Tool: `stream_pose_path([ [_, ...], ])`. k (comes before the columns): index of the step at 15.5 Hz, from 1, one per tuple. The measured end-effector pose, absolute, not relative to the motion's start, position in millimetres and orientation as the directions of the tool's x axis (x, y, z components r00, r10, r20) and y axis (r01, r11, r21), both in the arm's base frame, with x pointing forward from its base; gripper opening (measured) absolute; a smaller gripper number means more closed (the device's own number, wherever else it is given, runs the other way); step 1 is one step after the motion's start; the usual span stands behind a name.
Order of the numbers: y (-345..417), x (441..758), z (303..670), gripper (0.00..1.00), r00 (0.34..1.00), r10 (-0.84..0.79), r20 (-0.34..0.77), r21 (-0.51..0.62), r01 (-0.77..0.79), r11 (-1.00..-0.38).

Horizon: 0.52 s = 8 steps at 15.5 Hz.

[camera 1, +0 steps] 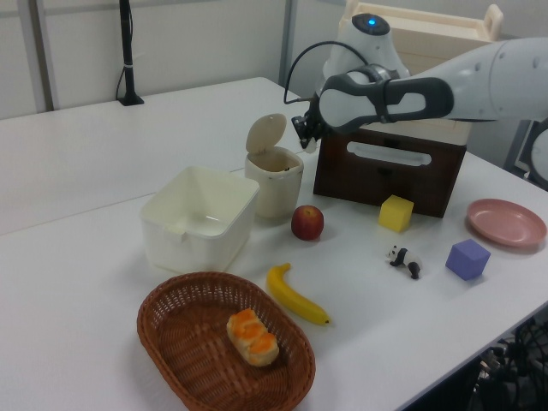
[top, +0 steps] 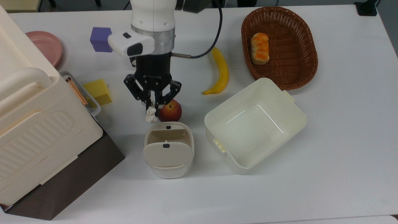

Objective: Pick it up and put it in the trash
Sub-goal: 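Carry the paper ball over the open white trash bin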

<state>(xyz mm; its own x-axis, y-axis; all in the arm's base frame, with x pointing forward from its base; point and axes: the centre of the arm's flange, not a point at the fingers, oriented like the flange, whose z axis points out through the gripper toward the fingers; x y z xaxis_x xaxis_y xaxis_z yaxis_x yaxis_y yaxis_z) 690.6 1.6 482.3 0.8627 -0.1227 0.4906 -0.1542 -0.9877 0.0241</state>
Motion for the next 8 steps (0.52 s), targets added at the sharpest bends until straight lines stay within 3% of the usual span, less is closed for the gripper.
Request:
stream_pose_path([
  [8,34,719,446,0.19,0.829,-0.077,0.553,0.003,-0.094,-0.996],
])
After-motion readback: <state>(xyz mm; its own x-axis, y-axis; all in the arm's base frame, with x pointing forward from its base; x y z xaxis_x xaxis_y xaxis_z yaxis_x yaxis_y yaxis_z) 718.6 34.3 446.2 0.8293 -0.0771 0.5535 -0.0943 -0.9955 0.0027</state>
